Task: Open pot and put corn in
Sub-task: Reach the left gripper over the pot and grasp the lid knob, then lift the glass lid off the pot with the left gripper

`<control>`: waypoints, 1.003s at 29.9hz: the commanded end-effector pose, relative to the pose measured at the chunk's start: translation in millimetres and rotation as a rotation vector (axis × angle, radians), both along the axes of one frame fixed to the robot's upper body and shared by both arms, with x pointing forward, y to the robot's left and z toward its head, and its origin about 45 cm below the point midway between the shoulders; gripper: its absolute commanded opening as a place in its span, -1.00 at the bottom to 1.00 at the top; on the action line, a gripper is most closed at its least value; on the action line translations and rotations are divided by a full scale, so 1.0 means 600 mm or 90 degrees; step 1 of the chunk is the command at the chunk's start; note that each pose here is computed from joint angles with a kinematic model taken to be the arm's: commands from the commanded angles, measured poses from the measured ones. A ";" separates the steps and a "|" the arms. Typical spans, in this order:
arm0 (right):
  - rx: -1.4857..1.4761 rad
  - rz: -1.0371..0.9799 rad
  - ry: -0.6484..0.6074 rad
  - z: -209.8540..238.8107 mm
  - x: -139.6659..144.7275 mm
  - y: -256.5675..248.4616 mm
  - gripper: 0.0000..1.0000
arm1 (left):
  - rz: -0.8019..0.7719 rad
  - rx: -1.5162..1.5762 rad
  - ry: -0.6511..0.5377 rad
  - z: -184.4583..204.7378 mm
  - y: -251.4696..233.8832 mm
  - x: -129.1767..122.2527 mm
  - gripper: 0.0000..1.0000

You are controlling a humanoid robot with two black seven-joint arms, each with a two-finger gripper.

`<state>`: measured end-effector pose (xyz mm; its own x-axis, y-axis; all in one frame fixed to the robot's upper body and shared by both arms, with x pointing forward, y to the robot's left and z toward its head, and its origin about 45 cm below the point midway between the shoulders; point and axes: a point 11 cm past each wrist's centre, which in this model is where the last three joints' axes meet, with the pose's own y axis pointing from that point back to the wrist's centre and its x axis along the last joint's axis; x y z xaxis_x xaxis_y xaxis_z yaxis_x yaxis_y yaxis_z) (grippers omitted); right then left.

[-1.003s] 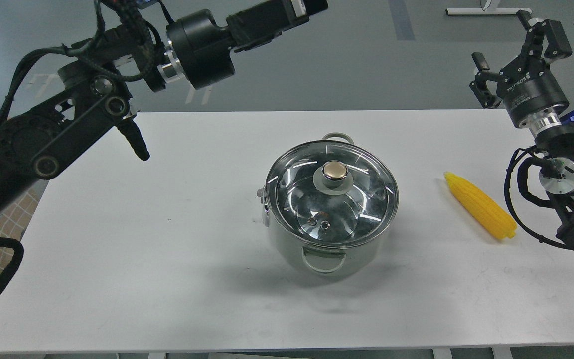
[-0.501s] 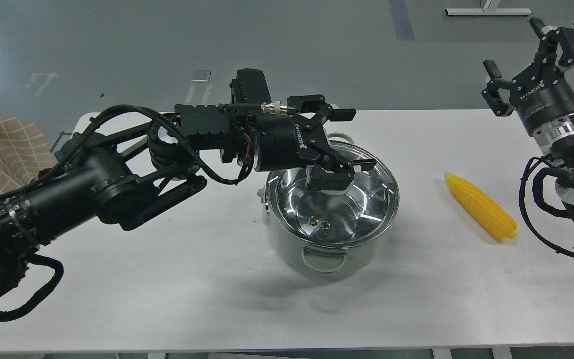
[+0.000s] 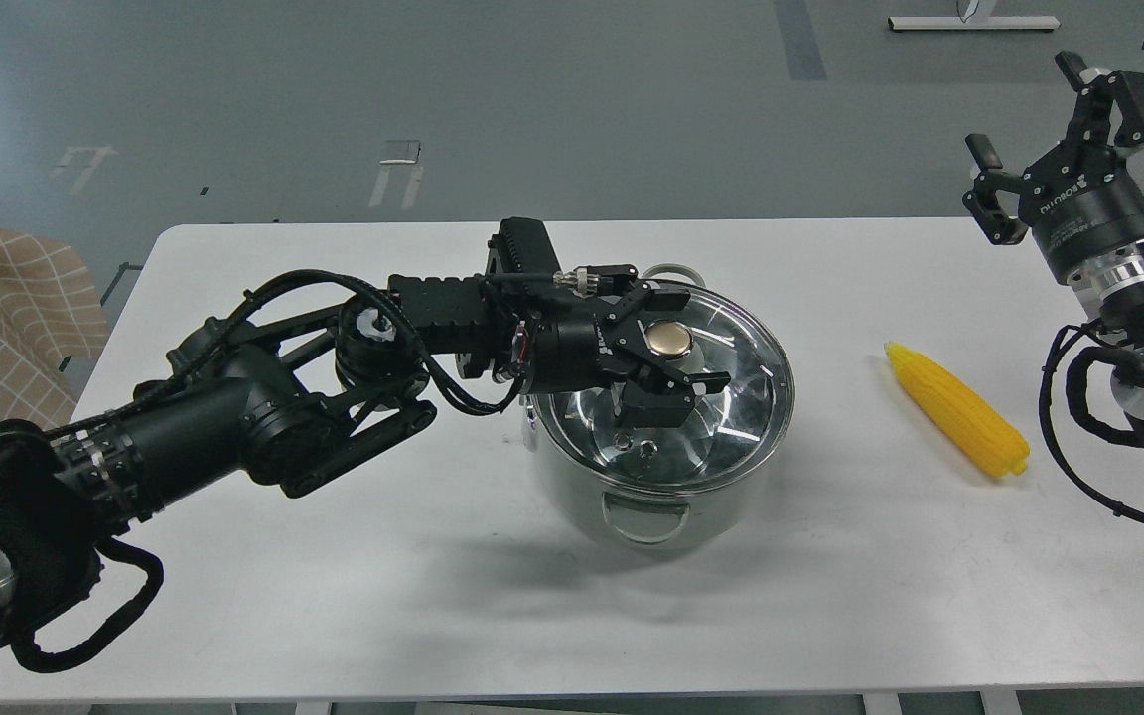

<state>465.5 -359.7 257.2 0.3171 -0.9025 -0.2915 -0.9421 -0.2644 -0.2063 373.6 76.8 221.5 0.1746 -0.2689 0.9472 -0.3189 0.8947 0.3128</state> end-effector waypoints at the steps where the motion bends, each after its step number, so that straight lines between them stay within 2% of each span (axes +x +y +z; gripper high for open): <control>1: 0.001 0.001 0.001 -0.002 -0.001 0.001 1.00 | 0.006 0.003 0.006 -0.007 0.009 -0.002 0.85; 3: 0.001 0.001 0.001 -0.002 -0.001 0.001 1.00 | 0.007 0.004 0.007 -0.008 0.010 -0.001 0.73; 5: 0.001 0.002 0.001 -0.002 -0.001 0.002 1.00 | 0.008 0.004 0.007 -0.008 0.011 -0.001 0.49; 8: 0.001 0.002 0.002 -0.004 -0.002 0.002 1.00 | 0.009 0.004 0.008 -0.010 0.012 -0.001 -0.13; 9: 0.001 0.001 0.003 -0.005 -0.002 0.001 1.00 | 0.008 0.002 0.007 -0.008 0.011 -0.001 -0.44; 11: 0.001 0.001 0.004 -0.006 -0.003 0.001 1.00 | 0.010 0.000 0.006 -0.006 0.011 0.000 -0.57; 12: 0.002 0.001 0.007 -0.009 -0.005 0.001 1.00 | 0.009 -0.003 0.004 -0.003 0.009 0.001 -0.73; 13: 0.002 0.002 0.007 -0.010 -0.005 0.001 1.00 | 0.009 -0.005 0.003 -0.001 0.007 0.001 -0.97; 24: 0.007 0.015 0.003 -0.009 -0.007 0.013 1.00 | 0.011 -0.022 -0.042 0.047 0.008 0.023 -1.00; 30: 0.006 0.015 0.004 -0.009 -0.007 0.012 1.00 | 0.042 0.012 -0.119 0.121 0.078 0.060 -1.00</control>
<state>461.2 -352.1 251.9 0.3367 -0.8916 -0.3028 -0.9367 -0.2844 -0.2042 400.4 97.9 273.4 0.0602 -0.2444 0.9678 -0.3899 0.8868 0.2482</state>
